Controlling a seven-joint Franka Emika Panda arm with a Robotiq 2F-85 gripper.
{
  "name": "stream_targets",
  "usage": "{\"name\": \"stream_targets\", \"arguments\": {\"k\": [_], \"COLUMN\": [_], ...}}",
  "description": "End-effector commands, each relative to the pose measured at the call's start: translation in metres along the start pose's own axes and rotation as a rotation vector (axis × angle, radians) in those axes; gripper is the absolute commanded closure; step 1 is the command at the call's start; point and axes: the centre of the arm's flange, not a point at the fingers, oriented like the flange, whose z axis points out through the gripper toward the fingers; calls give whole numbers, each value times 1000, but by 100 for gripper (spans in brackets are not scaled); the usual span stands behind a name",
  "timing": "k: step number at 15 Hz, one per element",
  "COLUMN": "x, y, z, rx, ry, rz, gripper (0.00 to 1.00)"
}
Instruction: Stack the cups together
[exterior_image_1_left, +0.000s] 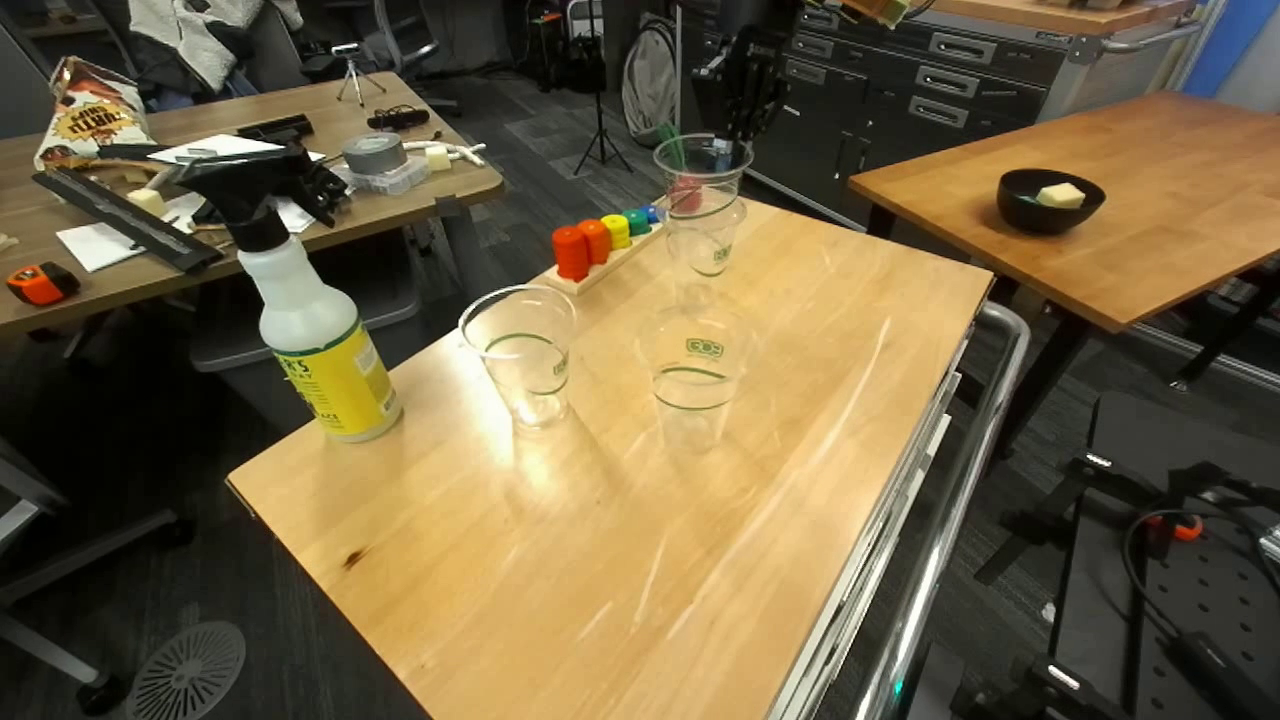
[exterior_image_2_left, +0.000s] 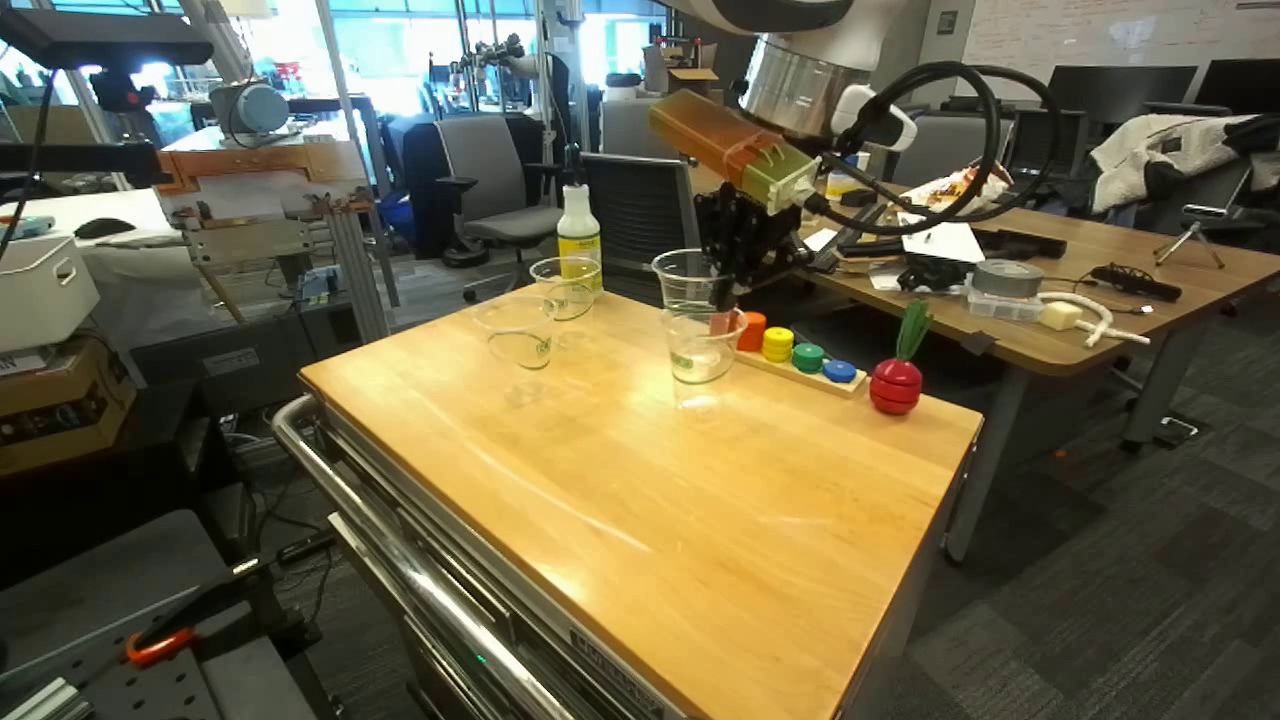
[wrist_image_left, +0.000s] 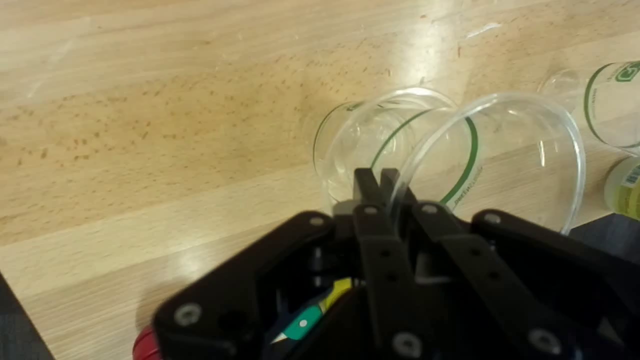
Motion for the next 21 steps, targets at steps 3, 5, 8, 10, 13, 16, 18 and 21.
{"name": "stream_targets", "arguments": {"k": [3, 5, 8, 10, 13, 16, 18, 21], "x": [-5, -4, -4, -5, -6, -4, -4, -2], "y": [-4, -3, -1, 0, 1, 0, -3, -7], "z": [0, 5, 15, 23, 35, 41, 40, 36], "rx": [-71, -87, -101, -114, -125, -122, -113, -113], "ry": [59, 60, 49, 35, 11, 7, 8, 32], "rz": [-47, -52, -54, -61, -67, -58, -53, -45], "gripper": [45, 30, 8, 0, 0, 34, 51, 73]}}
